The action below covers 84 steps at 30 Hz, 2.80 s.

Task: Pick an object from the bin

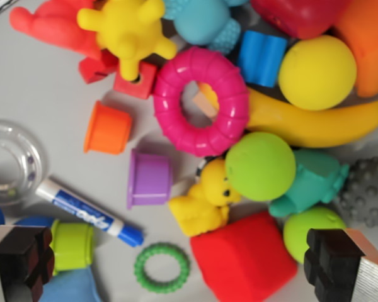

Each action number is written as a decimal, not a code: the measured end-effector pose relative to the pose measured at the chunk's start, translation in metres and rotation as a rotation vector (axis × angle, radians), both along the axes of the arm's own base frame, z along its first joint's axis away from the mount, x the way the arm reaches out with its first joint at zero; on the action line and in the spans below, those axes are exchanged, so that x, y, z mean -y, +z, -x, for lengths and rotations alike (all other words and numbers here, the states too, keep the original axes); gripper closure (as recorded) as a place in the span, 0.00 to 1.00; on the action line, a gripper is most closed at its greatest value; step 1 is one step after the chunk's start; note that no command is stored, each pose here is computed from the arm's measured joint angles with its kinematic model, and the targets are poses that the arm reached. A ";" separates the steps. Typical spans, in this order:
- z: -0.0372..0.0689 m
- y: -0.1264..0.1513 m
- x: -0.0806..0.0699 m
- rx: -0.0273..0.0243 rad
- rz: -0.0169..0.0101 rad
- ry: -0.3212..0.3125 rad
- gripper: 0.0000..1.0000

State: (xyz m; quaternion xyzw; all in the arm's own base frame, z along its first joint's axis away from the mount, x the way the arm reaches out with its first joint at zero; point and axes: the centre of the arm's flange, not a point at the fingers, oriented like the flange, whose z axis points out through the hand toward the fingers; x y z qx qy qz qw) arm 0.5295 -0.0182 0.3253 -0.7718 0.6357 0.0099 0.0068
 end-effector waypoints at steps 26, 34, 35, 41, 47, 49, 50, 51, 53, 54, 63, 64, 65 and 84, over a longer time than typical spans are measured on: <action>0.037 -0.054 0.013 -0.0048 0.0120 -0.389 0.00; 0.049 -0.072 0.017 -0.0055 0.0164 -0.516 0.00; 0.051 -0.074 0.018 -0.0059 0.0170 -0.533 0.00; 0.060 -0.088 0.021 -0.0081 0.0205 -0.627 0.00; 0.064 -0.106 0.023 -0.0049 0.0233 -0.663 0.00; 0.064 -0.118 0.023 -0.0090 0.0260 -0.664 0.00; 0.064 -0.124 0.023 -0.0106 0.0271 -0.664 0.00; 0.065 -0.127 0.023 -0.0113 0.0276 -0.664 0.00; 0.065 -0.135 0.023 -0.0118 0.0281 -0.666 0.00; 0.065 -0.138 0.023 -0.0107 0.0280 -0.666 0.00; 0.065 -0.161 0.022 -0.0092 0.0285 -0.665 0.00; 0.065 -0.163 0.022 -0.0093 0.0285 -0.665 0.00; 0.065 -0.164 0.022 -0.0094 0.0285 -0.665 0.00; 0.064 -0.164 0.023 -0.0073 0.0276 -0.665 1.00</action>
